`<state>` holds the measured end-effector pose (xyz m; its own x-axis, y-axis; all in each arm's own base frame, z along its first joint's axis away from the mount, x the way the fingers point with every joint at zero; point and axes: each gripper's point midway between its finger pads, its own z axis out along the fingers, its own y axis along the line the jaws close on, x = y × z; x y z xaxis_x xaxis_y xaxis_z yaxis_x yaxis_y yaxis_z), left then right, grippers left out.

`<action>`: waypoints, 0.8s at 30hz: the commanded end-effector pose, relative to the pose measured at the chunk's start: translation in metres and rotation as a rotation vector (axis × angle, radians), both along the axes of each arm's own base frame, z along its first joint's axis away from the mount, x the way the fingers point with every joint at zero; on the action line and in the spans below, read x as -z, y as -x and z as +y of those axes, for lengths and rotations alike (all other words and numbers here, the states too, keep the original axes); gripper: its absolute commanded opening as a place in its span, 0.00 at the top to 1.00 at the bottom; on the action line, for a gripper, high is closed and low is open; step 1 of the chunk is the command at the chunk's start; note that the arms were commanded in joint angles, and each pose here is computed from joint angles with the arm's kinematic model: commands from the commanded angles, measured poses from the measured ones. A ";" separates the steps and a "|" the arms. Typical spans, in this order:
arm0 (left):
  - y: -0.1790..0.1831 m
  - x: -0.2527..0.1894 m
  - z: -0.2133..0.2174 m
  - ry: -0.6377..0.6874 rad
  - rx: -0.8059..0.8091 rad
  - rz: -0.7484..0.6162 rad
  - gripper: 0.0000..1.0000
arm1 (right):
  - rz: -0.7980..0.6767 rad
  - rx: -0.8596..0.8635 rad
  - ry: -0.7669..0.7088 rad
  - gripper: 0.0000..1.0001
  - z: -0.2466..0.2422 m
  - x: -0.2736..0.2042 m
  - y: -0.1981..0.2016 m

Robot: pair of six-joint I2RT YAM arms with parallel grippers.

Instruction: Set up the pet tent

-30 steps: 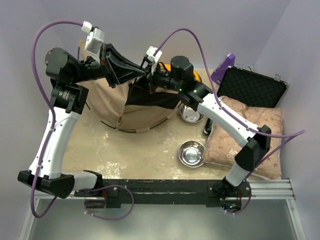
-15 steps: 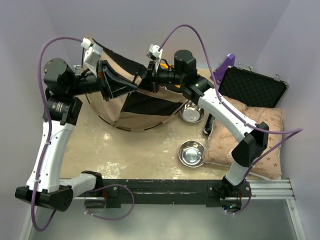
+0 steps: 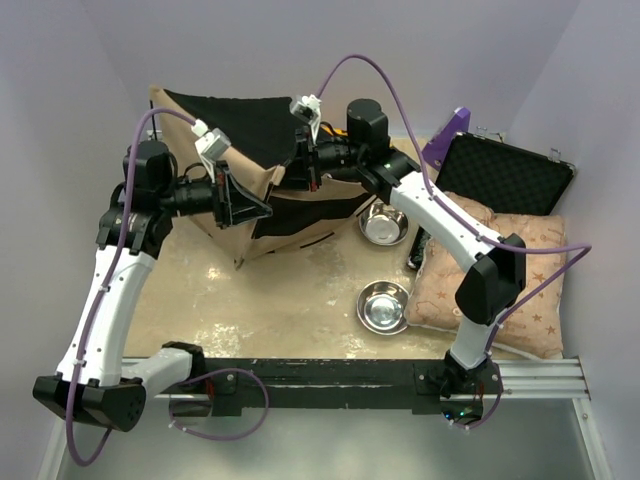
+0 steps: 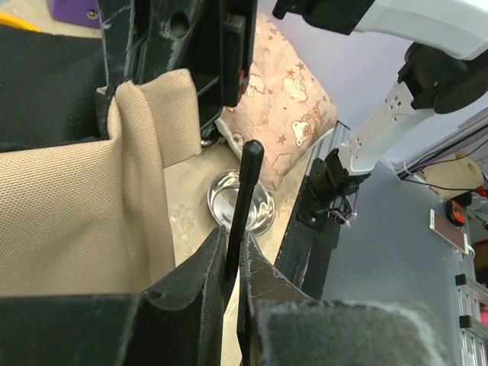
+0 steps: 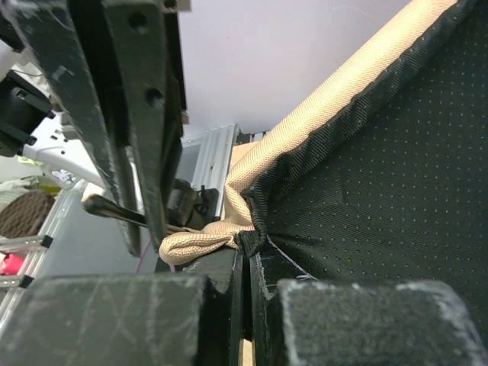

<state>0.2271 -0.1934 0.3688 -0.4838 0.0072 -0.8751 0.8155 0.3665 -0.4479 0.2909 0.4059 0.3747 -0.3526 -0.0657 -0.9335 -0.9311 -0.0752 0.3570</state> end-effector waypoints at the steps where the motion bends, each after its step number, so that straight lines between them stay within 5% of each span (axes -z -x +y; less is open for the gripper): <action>1: 0.007 0.054 0.010 -0.083 -0.063 0.241 1.00 | -0.095 0.004 -0.107 1.00 -0.013 -0.053 0.005; 24: -0.008 0.103 0.024 -0.207 -0.163 0.325 1.00 | -0.015 -0.036 -0.131 1.00 -0.019 -0.054 0.019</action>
